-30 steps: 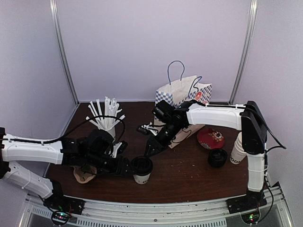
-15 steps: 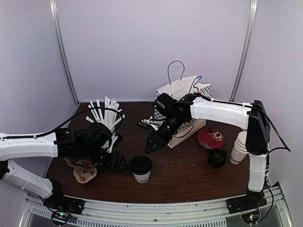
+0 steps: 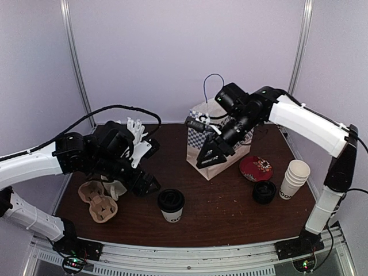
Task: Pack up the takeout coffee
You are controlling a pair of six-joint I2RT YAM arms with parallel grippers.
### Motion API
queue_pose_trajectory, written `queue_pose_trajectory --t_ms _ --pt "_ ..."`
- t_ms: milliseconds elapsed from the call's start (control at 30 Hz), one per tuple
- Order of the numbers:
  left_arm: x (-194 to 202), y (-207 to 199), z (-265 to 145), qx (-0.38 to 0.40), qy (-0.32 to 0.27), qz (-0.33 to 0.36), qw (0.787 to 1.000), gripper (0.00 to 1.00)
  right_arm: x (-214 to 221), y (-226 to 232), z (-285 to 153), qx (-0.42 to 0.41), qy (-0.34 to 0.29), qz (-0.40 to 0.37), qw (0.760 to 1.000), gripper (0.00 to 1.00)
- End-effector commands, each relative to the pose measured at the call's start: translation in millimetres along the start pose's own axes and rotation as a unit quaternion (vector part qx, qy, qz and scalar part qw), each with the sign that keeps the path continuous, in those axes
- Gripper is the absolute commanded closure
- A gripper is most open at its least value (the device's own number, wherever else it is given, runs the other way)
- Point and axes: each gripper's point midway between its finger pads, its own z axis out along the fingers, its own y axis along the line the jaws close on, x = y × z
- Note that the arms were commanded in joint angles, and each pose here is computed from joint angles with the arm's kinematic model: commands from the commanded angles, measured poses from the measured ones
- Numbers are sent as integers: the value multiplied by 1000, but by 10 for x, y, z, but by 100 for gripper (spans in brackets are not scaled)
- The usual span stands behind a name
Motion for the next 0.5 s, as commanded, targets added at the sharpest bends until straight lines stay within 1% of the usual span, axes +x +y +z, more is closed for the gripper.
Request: queue_pose_trajectory --t_ms 0,100,167,267,367,433,467 --pt "-100 -40 8 -18 7 137 990 13 322 351 -602 -12 -11 -78 997 49" --pt "-5 -259 77 19 40 202 978 15 591 126 -796 48 -24 -66 996 49" --pt "41 -327 127 22 59 230 971 15 762 -86 -910 92 -49 -46 994 48" --pt "109 -369 248 30 85 254 963 14 1029 -374 -1081 152 -81 -22 985 47" --pt "116 -391 337 33 98 272 957 13 1344 -647 -1088 212 -76 14 974 47" --pt "121 -394 388 33 105 284 952 12 1469 -714 -1060 223 -73 24 972 47" --pt "127 -395 414 34 108 291 950 7 1504 -743 -1046 225 -76 28 971 47"
